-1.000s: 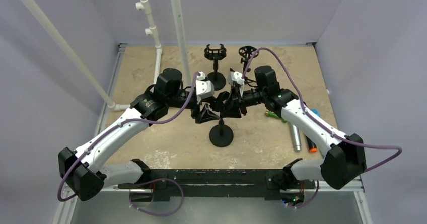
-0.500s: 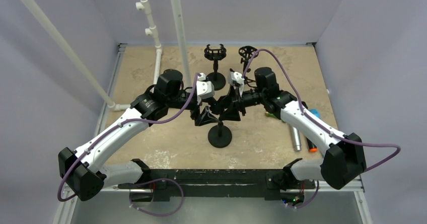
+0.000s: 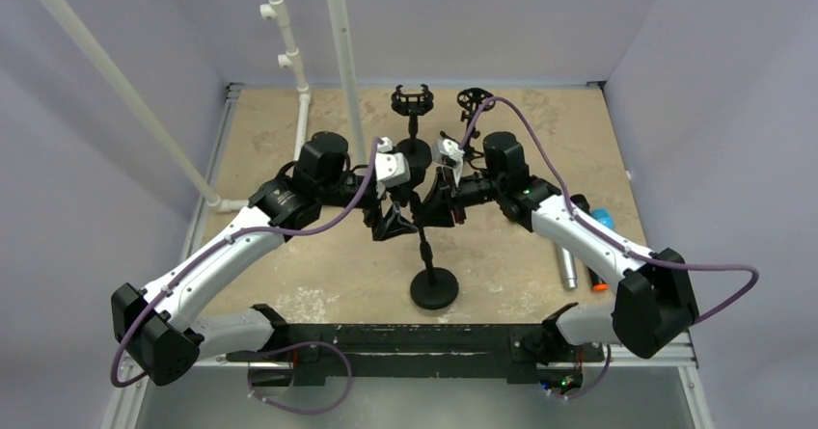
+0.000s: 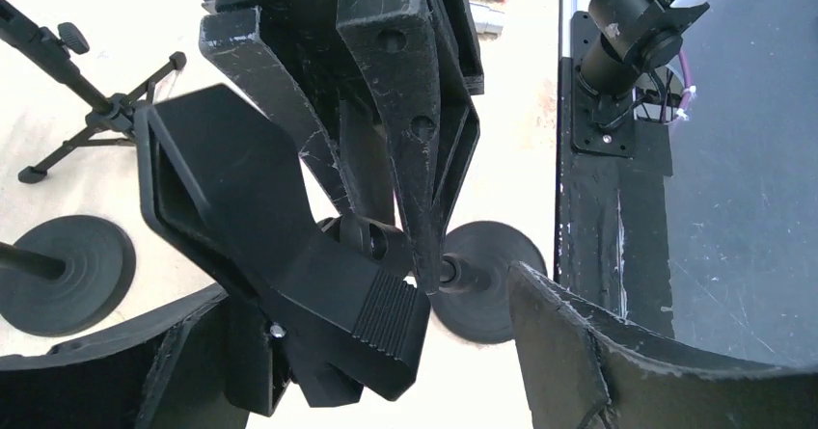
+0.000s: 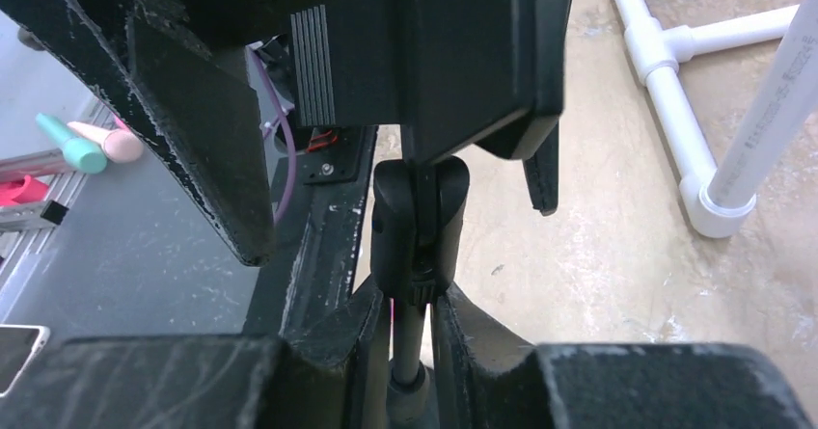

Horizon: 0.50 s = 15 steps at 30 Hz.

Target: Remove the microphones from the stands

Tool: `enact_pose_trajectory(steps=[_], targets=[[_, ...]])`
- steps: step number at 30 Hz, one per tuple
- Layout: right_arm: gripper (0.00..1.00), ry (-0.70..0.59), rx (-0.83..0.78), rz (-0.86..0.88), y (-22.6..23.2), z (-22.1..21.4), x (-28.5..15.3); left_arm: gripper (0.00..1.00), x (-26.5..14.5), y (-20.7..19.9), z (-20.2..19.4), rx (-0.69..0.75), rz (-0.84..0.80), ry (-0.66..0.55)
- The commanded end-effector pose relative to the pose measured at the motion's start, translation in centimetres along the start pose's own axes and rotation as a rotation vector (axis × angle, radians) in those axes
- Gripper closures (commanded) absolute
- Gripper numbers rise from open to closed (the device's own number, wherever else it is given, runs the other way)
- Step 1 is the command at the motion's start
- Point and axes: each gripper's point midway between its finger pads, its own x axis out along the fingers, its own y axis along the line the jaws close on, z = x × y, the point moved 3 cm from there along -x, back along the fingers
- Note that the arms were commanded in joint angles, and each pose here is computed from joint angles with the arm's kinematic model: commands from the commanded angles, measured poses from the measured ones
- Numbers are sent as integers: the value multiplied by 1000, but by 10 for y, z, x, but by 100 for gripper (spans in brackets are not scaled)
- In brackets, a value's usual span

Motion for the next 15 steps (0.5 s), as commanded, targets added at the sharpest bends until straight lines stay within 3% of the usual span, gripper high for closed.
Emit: enact_pose_trajectory(steps=[1, 15], targets=[[100, -27, -33, 21, 8, 15, -1, 15, -7, -1, 13, 29, 17, -44], [100, -63, -52, -123, 1, 50, -26, 12, -32, 24, 11, -19, 200, -44]])
